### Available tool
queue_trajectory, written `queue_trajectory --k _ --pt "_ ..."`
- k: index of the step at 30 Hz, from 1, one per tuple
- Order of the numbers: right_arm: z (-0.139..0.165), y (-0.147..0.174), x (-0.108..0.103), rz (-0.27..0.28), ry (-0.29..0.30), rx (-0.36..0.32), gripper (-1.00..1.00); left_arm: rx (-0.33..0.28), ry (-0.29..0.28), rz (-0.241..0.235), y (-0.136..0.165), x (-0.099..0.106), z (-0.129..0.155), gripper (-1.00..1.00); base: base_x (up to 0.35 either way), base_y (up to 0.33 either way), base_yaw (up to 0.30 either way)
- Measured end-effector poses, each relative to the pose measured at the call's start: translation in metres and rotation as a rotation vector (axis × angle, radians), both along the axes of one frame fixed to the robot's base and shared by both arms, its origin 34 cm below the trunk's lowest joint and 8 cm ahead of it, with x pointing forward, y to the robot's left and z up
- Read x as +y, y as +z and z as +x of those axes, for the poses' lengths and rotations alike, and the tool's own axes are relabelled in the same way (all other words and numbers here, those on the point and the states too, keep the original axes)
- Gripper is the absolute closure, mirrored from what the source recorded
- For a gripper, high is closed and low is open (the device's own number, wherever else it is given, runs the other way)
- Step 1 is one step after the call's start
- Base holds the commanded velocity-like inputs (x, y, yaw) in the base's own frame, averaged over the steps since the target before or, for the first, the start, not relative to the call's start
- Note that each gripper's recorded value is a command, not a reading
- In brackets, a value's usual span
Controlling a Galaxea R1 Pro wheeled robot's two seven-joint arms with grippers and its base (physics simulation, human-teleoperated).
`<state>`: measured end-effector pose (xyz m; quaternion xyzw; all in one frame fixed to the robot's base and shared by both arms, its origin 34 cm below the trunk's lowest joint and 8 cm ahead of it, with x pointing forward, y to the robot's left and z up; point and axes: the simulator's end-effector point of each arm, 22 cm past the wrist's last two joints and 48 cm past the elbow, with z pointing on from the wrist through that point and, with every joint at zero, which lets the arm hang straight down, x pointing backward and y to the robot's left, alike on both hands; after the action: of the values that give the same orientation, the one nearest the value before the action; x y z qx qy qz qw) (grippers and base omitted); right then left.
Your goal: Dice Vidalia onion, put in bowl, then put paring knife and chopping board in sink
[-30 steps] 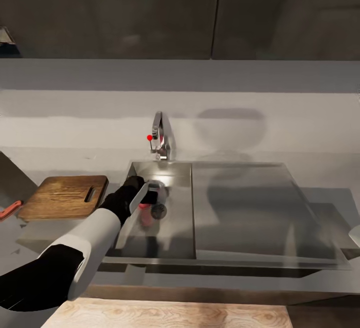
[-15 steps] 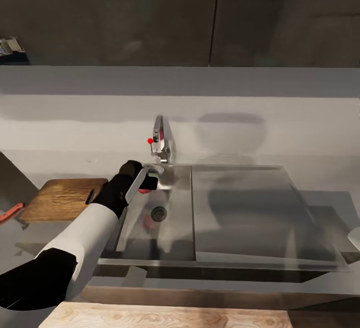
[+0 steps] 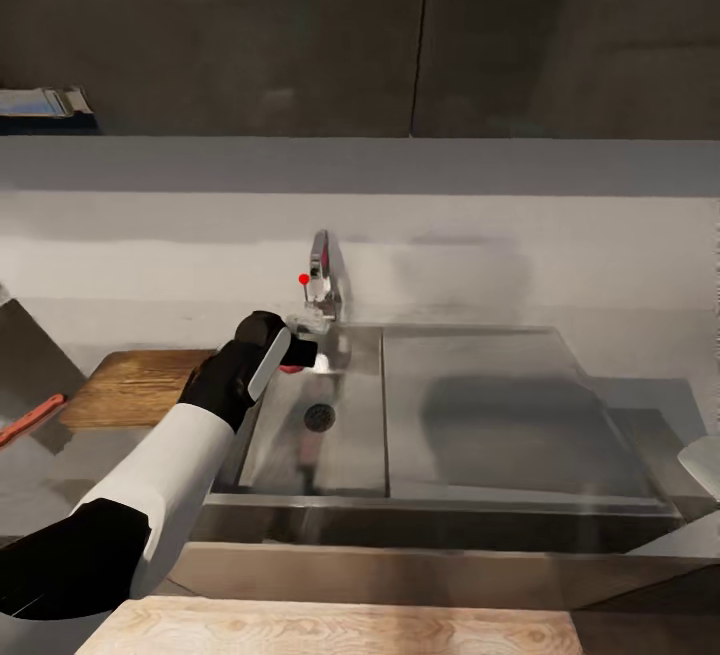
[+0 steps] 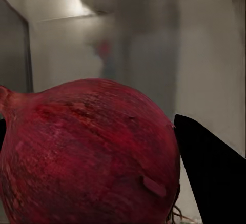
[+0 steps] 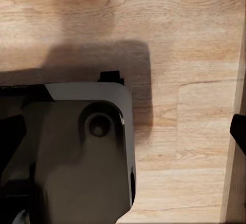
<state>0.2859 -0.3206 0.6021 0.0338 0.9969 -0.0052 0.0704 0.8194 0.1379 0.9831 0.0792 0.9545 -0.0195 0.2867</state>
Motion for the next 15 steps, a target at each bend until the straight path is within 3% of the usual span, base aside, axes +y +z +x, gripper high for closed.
queue_trajectory --k 6,15 --pt "0.004 0.002 0.0 0.0 0.0 -0.011 -1.0 -0.011 -0.001 0.0 0.007 0.0 0.0 1.0 -0.142 0.132 0.006" --pt "0.009 0.004 0.001 0.0 0.0 -0.024 -1.0 -0.095 -0.009 -0.019 0.045 -0.006 0.01 1.0 -0.004 0.254 0.2"
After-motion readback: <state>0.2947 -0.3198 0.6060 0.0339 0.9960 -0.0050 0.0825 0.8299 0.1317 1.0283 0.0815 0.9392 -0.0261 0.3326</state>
